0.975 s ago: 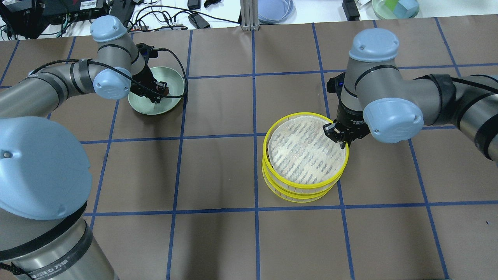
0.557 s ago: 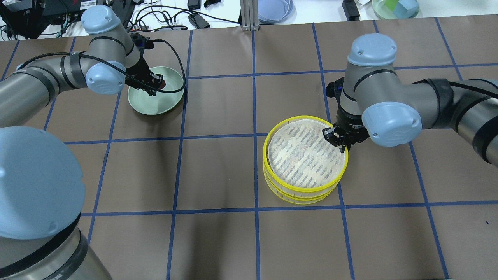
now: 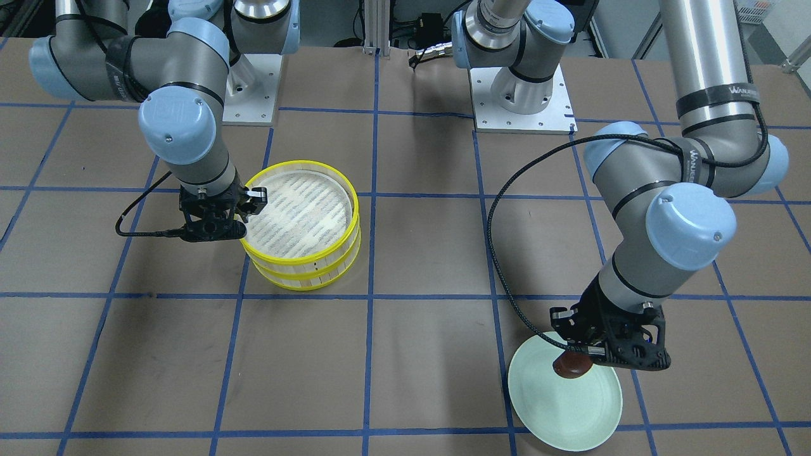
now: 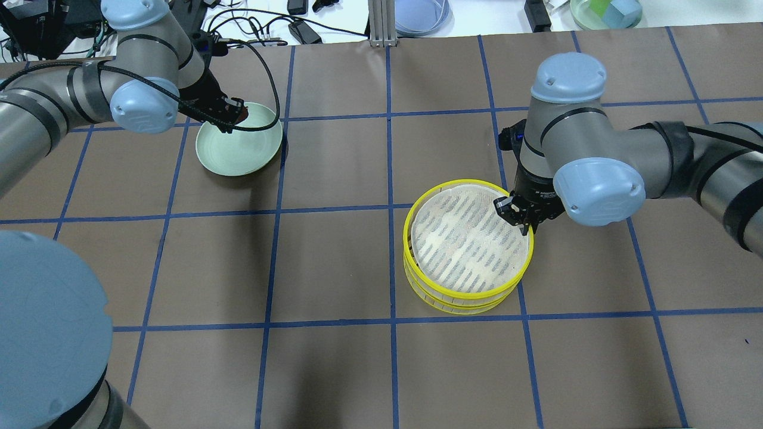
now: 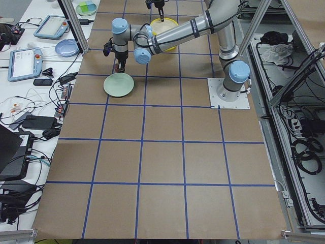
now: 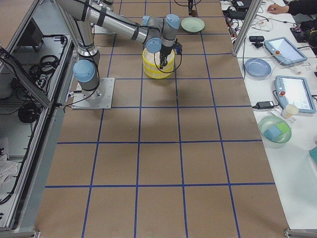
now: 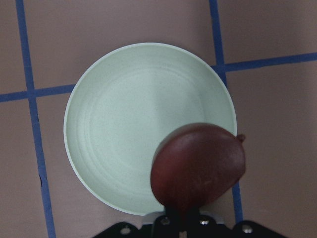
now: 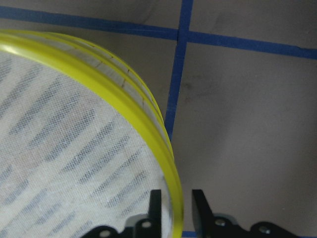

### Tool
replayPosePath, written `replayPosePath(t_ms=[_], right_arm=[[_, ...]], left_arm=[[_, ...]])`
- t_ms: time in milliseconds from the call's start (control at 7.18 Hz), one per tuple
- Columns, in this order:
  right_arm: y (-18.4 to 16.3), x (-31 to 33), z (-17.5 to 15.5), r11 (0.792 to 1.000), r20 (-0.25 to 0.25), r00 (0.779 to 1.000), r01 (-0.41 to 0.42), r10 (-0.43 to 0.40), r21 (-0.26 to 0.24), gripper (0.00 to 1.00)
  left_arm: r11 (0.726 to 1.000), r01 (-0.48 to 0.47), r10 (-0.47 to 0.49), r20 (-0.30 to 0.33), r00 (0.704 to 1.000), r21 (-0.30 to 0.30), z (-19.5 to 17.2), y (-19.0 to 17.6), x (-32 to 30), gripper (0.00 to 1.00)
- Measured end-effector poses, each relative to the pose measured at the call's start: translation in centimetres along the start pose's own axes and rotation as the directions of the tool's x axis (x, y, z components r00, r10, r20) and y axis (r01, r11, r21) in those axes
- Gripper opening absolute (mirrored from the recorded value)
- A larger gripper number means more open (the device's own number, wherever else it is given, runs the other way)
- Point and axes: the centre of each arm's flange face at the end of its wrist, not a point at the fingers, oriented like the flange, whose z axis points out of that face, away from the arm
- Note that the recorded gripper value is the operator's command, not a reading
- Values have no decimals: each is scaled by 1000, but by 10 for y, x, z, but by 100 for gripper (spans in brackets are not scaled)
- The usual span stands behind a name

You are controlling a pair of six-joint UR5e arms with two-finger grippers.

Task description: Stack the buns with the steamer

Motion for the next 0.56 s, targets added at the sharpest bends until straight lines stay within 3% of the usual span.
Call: replayPosePath(t_ms=[279, 557], right_arm=[[-7, 3, -22, 999, -6, 1000, 3, -3, 33, 100], [-15, 11, -88, 997, 0, 1000, -1, 1, 75, 100]], left_arm=[[999, -12, 12, 1, 1000, 29, -50, 10, 18, 0], [999, 34, -34, -11, 999, 30, -93, 26, 66, 0]])
